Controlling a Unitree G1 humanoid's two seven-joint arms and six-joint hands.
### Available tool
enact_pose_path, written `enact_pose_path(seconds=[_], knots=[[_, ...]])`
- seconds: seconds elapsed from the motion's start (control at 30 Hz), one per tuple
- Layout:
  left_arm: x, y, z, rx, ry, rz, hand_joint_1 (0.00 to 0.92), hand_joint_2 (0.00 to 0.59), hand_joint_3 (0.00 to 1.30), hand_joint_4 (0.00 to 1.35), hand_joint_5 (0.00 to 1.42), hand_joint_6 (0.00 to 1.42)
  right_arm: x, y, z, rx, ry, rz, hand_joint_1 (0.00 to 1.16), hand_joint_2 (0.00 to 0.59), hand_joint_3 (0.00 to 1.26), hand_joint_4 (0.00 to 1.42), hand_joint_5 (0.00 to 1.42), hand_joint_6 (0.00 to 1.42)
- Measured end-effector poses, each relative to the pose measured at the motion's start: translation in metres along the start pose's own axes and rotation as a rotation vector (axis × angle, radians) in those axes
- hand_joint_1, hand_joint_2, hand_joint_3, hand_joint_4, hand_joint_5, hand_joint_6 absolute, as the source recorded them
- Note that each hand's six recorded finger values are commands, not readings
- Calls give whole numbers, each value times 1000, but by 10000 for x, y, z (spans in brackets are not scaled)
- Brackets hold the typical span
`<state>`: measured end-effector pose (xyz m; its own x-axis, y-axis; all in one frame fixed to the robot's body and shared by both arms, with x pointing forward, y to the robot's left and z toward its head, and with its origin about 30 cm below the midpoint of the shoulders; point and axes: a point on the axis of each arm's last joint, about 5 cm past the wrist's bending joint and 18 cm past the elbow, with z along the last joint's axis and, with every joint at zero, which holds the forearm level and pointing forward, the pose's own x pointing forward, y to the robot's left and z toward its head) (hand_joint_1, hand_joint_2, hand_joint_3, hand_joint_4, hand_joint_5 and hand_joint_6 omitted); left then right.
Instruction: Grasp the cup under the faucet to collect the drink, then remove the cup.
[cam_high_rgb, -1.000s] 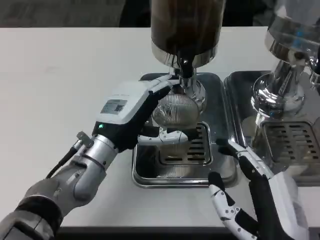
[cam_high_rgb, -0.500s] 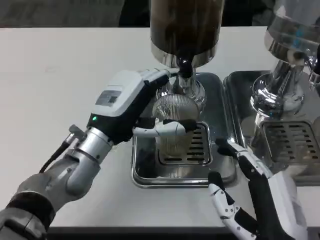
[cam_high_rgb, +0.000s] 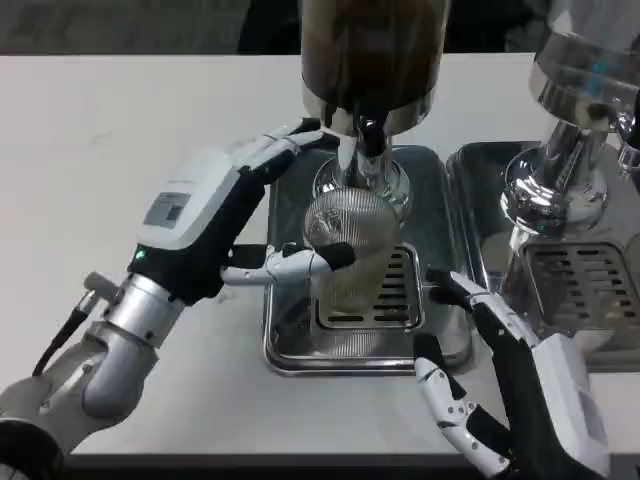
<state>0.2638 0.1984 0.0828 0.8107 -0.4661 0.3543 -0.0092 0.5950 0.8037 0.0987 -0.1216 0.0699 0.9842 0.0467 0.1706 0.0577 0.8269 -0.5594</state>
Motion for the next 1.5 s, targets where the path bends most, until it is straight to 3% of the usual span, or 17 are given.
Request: enact_pose_path(seconds=[0.17,0.37,0.63,0.8,1.0,1.13,1.5], knots=[[-173,65,-22,-29,-3,17,131,57,294,181,311,318,7,4,-20,-1,6,4,380,454,250,285,170,162],[-299,287,2,-95,-69,124,77,69,319,238,366,398,23,0,-23,0,-1,1,377,453,250,285,170,162],[-285,625,40,-183,-147,265,13,80,383,359,469,470,37,7,-36,8,-7,2,377,459,250,285,170,162],[-206,790,99,-273,-212,270,0,71,383,381,483,467,75,7,-48,9,-18,0,379,460,250,285,170,156],[-95,953,122,-401,-231,194,0,77,361,347,431,388,106,1,-59,5,-28,-3,380,461,250,285,170,148],[63,1067,126,-557,-265,116,0,68,321,321,398,343,132,-7,-69,14,-31,-8,380,461,250,285,170,146],[299,1147,169,-772,-332,-72,0,66,217,191,278,238,138,-8,-83,14,-24,-12,381,461,250,285,170,145]])
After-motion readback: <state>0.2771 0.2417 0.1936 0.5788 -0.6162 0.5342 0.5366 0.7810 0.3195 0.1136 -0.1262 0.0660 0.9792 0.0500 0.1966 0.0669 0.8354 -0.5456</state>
